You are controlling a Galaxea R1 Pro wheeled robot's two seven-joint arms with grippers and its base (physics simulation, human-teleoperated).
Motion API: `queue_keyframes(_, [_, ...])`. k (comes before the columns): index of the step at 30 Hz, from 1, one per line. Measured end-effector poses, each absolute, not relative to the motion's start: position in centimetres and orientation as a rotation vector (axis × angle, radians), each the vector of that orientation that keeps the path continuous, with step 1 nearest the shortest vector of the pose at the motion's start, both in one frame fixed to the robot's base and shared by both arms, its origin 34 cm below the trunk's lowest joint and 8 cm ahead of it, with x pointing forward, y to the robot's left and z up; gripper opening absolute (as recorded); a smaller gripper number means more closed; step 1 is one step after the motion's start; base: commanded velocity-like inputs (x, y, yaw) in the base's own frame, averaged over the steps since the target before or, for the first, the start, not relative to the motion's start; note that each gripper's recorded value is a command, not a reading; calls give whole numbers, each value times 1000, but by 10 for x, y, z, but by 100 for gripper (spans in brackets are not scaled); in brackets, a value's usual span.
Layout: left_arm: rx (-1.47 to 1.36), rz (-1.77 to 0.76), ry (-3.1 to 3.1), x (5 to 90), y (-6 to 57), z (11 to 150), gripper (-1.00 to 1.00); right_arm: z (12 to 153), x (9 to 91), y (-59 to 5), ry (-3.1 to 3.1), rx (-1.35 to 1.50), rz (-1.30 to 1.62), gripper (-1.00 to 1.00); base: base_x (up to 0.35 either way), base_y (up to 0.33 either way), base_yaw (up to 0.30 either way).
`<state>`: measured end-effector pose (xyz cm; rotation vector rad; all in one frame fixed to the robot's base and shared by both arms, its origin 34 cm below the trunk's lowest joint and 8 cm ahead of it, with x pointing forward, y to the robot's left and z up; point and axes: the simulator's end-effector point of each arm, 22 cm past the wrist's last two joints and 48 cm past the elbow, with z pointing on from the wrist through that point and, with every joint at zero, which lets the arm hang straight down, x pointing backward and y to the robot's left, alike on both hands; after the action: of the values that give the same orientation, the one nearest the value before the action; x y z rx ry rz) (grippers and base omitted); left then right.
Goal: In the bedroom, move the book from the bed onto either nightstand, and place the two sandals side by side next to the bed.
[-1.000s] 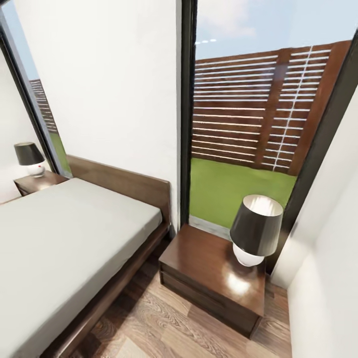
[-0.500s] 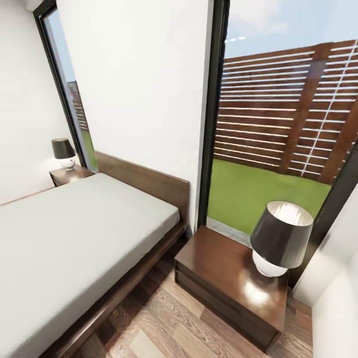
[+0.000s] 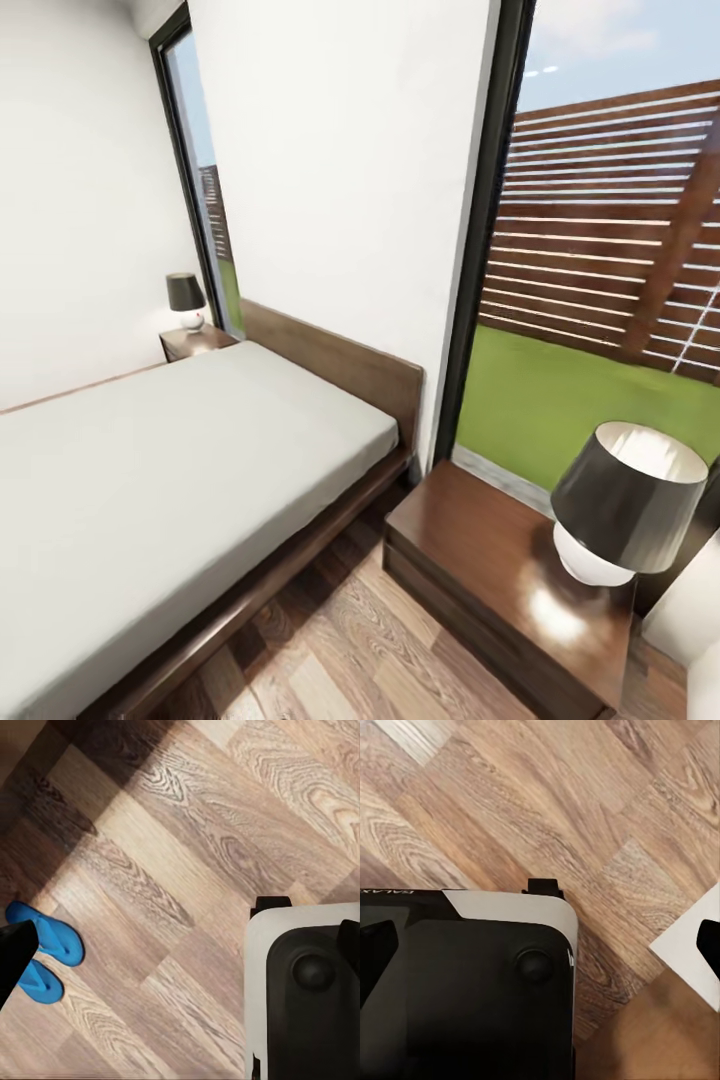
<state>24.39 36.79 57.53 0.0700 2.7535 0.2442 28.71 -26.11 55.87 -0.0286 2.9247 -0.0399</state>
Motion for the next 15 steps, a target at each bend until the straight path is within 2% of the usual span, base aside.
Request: queue_keyframes(15, [70, 244, 2753, 244, 368, 575, 100, 559, 287, -261, 2925, -30, -40, 100, 0, 0, 287])
